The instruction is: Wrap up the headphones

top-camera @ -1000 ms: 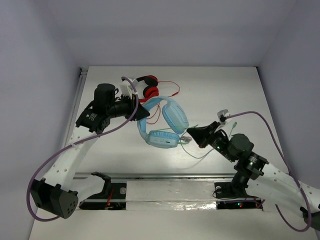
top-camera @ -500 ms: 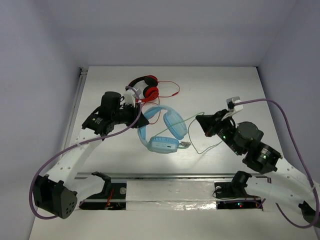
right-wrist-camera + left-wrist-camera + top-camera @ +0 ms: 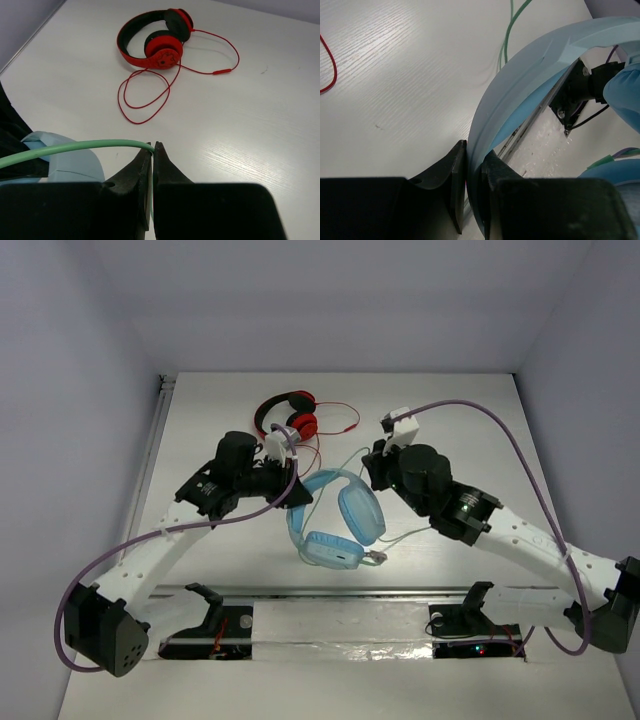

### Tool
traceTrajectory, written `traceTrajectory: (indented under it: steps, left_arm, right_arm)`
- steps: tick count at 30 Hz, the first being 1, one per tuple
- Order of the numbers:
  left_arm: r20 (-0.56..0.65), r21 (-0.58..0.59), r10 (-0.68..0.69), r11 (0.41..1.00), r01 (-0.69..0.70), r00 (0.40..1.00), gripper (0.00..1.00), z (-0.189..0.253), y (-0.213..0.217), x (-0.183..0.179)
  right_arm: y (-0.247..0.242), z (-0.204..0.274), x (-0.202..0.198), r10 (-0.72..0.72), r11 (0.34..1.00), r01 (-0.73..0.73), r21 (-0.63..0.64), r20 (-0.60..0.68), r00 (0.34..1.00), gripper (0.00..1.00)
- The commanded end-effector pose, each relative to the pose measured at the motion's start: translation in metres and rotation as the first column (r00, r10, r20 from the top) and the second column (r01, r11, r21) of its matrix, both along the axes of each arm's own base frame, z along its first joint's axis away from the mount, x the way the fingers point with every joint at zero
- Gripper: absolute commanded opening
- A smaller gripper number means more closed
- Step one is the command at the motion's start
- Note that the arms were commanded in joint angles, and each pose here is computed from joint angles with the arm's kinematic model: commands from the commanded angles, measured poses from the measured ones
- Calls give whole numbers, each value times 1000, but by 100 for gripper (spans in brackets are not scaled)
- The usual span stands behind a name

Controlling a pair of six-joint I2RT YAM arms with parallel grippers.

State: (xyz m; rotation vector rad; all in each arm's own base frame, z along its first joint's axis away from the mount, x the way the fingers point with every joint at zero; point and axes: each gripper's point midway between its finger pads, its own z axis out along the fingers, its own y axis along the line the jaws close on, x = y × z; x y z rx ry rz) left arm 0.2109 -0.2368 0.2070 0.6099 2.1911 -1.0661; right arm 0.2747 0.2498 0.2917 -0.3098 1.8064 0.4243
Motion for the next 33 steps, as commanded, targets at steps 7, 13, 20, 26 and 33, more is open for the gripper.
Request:
traceTrajectory:
  steps: [7, 13, 20, 26, 33]
  left_arm:
    - [117, -145, -44, 988, 61, 992, 0, 59, -10, -9]
    - [166, -184, -23, 981, 54, 986, 0, 88, -8, -11]
    - [203, -172, 36, 985, 0, 979, 0, 105, -1, -5]
    - [225, -104, 134, 988, -113, 965, 0, 105, 13, 12]
    - [246, -150, 128, 984, -93, 961, 0, 122, 9, 9]
  right_arm:
    - [-21, 15, 6, -96, 990, 90, 109, 54, 994, 0]
    - [-22, -13, 4, -96, 981, 95, 167, -1, 995, 0]
    - [-8, -27, -10, 10, 959, -10, 283, 2, 1000, 0]
    - [-14, -21, -20, 22, 947, -27, 321, 19, 1000, 0]
    - [1, -38, -28, 111, 944, -98, 314, -21, 994, 0]
